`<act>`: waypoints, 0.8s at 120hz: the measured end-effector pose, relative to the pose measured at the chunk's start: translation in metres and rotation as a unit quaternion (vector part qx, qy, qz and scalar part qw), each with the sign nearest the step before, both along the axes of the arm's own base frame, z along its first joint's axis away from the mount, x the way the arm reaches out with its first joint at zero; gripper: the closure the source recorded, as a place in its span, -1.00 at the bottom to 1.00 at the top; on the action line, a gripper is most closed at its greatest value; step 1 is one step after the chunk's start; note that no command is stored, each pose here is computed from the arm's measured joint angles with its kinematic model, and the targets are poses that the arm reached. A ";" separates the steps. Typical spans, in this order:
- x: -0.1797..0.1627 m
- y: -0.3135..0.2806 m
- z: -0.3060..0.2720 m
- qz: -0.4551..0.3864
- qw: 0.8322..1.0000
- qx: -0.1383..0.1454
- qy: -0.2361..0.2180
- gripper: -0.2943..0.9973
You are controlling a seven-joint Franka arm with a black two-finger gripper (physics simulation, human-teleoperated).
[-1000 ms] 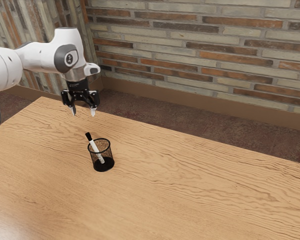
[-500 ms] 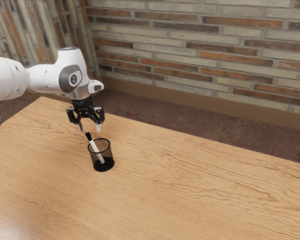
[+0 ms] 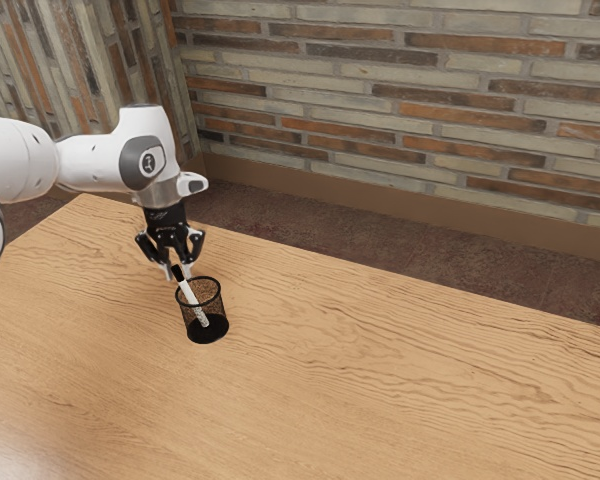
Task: Take the marker out of the pen holder and place it to the left of the pen holder.
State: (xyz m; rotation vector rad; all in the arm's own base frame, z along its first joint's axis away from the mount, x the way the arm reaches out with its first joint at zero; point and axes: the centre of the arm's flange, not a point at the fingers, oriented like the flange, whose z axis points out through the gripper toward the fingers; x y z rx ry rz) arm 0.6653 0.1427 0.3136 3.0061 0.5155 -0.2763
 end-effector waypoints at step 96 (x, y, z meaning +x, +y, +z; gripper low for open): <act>-0.031 -0.032 0.027 -0.004 0.996 -0.052 0.075 0.37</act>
